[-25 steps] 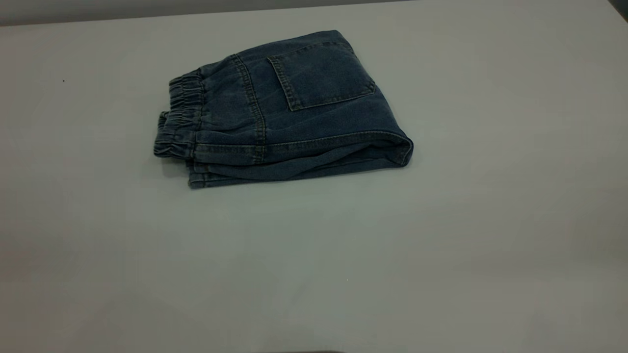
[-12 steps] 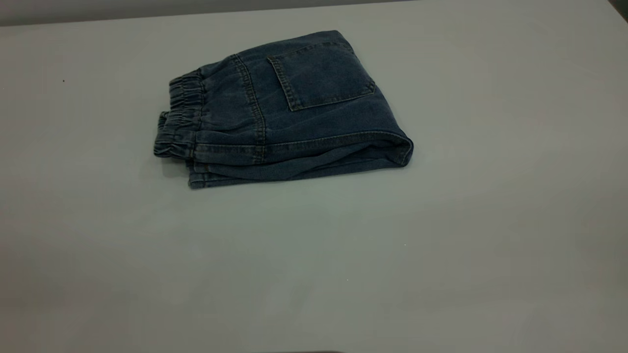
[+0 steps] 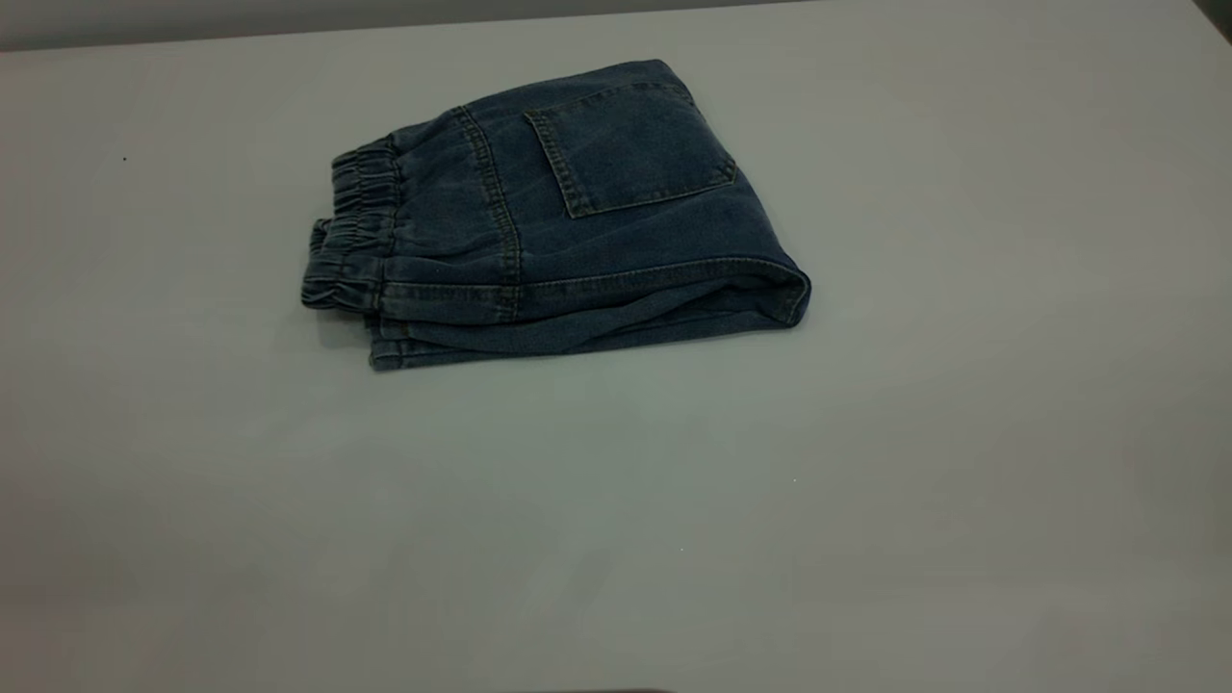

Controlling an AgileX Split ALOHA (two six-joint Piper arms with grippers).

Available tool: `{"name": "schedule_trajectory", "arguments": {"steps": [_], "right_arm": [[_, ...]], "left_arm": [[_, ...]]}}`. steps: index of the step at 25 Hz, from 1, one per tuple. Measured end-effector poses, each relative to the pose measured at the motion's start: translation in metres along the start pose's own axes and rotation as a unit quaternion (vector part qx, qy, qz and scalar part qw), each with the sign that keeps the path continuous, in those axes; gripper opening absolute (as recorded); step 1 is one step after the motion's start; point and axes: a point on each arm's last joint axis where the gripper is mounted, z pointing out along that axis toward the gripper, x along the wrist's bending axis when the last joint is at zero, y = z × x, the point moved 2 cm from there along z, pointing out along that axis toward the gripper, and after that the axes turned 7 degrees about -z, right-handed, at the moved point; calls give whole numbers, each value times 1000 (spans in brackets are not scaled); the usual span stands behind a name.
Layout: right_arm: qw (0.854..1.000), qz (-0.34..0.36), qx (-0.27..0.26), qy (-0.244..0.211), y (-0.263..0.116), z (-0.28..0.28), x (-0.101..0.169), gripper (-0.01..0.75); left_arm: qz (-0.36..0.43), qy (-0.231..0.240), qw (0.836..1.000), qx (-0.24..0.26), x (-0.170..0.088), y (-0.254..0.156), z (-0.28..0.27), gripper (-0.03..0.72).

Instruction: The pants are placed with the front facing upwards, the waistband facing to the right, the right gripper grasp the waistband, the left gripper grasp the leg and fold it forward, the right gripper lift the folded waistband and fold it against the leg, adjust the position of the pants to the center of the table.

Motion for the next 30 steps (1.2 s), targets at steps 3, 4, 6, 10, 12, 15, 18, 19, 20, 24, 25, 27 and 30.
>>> {"name": "schedule_trajectory", "arguments": {"steps": [3,4,6,10,12,15,18,19,20,24,25,27,30], "right_arm": [[995,77,0,-69,-1,-1,-9,347],[990,105,-2,-96,-2,-2,-12,347],[979,147,-14,-141,-4,-6,-16,347],[963,177,-68,-192,-13,-18,-13,347],[959,174,-98,-202,-17,-24,-9,347],[956,169,-119,-207,-21,-28,-5,347],[956,169,-120,-207,-21,-28,-5,347],[956,169,-120,-207,-21,-28,-5,347],[956,169,-120,-207,-21,-28,-5,347],[956,169,-120,-207,-21,-29,-5,347],[956,169,-120,-207,-21,-29,-5,347],[956,169,-120,-207,-21,-29,-5,347],[956,169,-120,-207,-21,-29,-5,347]], "left_arm": [[-10,13,1000,-5,1,0,-1,459],[-17,21,1000,-7,2,-1,-1,459],[-38,45,998,-10,4,-1,-2,459],[-80,92,993,-14,9,-1,-2,459],[-96,110,989,-16,10,-1,-3,459],[-110,128,985,-31,11,-3,-7,459],[-113,137,982,-65,9,-8,-14,459],[-111,139,981,-81,7,-10,-18,459],[-109,139,980,-95,6,-12,-21,459],[-106,139,978,-113,4,-17,-25,459],[-106,139,978,-113,4,-17,-25,459],[-106,139,978,-113,4,-17,-25,459],[-106,139,978,-113,4,-17,-25,459]]}}
